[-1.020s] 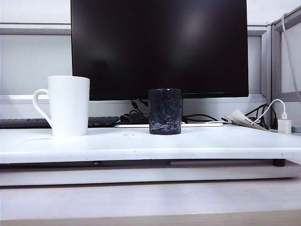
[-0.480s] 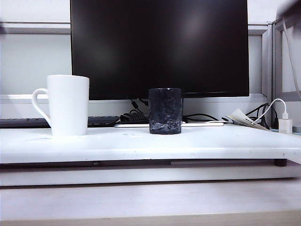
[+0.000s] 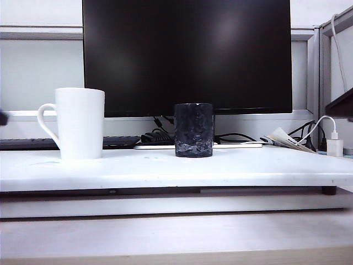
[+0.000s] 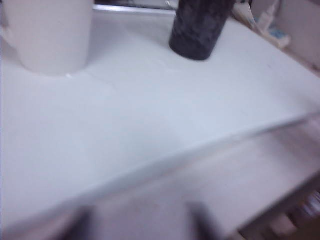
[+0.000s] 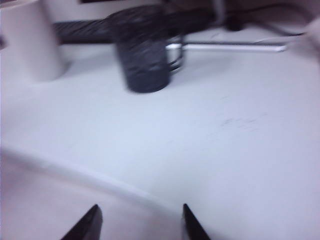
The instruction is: Carefully pick up the black cup and pour some water from the black cup into the white cup.
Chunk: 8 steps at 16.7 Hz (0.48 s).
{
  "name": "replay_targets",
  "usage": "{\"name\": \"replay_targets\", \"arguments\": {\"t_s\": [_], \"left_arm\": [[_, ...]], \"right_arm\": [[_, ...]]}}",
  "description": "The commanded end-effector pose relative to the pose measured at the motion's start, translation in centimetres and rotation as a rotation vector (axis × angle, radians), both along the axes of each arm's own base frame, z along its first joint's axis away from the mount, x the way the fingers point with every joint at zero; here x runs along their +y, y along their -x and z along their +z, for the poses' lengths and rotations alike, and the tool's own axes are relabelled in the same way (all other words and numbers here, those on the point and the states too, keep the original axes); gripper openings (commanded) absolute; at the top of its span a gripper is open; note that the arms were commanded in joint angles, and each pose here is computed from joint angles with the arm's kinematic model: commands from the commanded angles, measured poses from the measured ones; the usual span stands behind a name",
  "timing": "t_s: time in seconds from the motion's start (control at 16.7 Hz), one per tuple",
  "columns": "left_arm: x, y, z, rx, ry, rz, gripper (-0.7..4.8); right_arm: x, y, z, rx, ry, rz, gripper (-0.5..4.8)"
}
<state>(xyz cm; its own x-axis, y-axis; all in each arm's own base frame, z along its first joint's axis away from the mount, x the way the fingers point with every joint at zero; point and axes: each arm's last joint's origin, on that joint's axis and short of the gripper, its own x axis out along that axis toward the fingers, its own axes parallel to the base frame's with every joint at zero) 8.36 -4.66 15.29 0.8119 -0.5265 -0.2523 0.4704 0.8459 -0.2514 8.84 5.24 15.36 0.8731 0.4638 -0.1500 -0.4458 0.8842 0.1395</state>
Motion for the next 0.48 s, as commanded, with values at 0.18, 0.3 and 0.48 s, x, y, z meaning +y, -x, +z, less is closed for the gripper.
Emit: {"name": "replay_targets", "arguments": {"t_s": [0.18, 0.3, 0.48], "left_arm": [[0.09, -0.31, -0.65, -0.035, -0.024, 0.065, -0.06], [0.09, -0.31, -0.63, -0.032, -0.019, 0.066, -0.05], [0.09, -0.30, -0.67, -0.032, -0.023, 0.064, -0.05]], "right_arm": [[-0.28, -0.06, -0.64, 0.034, 0.037, -0.094, -0.05], [-0.29, -0.04, -0.59, 0.030, 0.035, -0.092, -0.05], [-0.29, -0.04, -0.58, 0.029, 0.034, -0.091, -0.05]]}}
